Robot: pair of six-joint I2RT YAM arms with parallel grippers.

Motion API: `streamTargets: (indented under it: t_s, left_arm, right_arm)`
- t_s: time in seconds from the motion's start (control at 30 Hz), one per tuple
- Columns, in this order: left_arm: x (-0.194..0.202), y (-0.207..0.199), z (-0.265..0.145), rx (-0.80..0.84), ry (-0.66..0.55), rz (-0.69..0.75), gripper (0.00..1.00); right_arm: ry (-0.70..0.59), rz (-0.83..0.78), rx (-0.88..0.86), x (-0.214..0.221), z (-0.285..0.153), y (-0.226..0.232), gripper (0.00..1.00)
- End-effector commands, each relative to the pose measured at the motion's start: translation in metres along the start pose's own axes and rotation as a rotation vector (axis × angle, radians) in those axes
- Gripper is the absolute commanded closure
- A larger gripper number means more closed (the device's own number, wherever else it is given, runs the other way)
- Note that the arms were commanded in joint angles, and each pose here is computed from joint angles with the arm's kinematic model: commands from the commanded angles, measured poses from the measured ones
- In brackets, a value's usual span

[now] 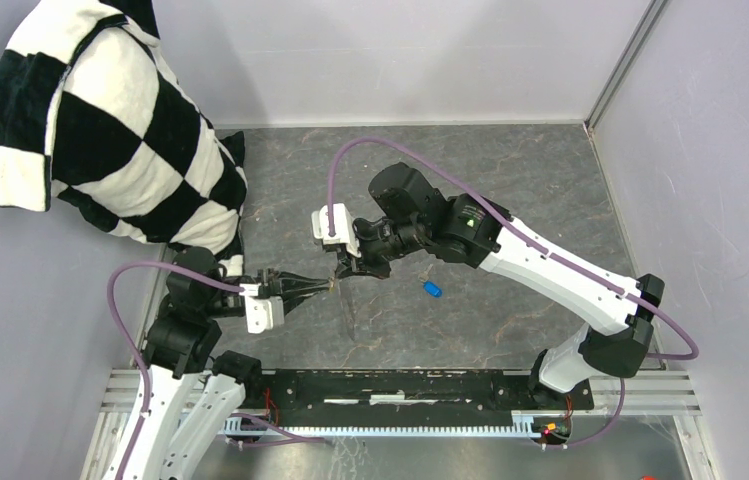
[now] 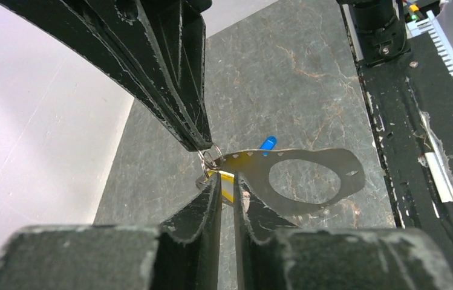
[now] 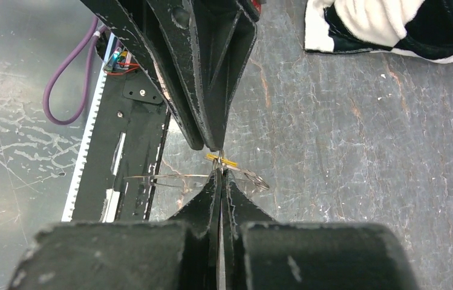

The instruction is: Put the keys on the keyring

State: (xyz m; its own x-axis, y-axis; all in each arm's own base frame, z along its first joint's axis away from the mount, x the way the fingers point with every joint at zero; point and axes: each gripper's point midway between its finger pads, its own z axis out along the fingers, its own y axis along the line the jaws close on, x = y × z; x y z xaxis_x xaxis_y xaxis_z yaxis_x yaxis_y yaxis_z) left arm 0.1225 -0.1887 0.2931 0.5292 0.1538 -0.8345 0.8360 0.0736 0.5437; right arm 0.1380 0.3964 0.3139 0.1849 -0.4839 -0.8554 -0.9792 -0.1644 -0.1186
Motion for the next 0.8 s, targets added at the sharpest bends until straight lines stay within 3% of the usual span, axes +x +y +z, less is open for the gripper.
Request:
streamTargets:
  t_s: [0.0, 0.17, 0.23, 0.3, 0.33, 0.53, 0.67, 0.77]
  left_arm:
    - [-0.001, -0.005, 0.000, 0.026, -0.017, 0.085, 0.84]
    - [0.000, -0.005, -0.001, 0.018, -0.012, 0.092, 0.97]
    - [-0.001, -0.004, -0.002, 0.006, -0.005, 0.089, 0.97]
    - [-0.001, -0.004, -0.004, -0.011, 0.004, 0.071, 0.74]
    - [-0.001, -0.004, -0.004, -0.019, 0.009, 0.050, 0.69]
    - [0.007, -0.007, -0.006, -0.073, 0.038, -0.166, 0.53]
    - [0.015, -0.003, -0.005, -0.125, 0.037, -0.248, 0.39]
    - [0.020, 0.009, -0.004, -0.193, 0.038, -0.277, 0.35]
  right_arm:
    - [-0.088, -0.021, 0.011, -0.030, -0.008, -0.004, 1.00]
    - [-0.104, -0.014, 0.031, -0.030, -0.007, -0.006, 1.00]
    - [-0.115, -0.012, 0.048, -0.031, -0.009, -0.008, 1.00]
    - [-0.134, -0.010, 0.059, -0.032, -0.011, -0.009, 1.00]
    - [-0.141, -0.008, 0.065, -0.033, -0.012, -0.009, 1.00]
    - [-0.165, -0.010, 0.063, -0.036, -0.015, -0.008, 1.00]
    - [-0.184, -0.010, 0.064, -0.040, -0.016, -0.008, 1.00]
    - [-0.190, -0.004, 0.059, -0.040, -0.015, -0.006, 1.00]
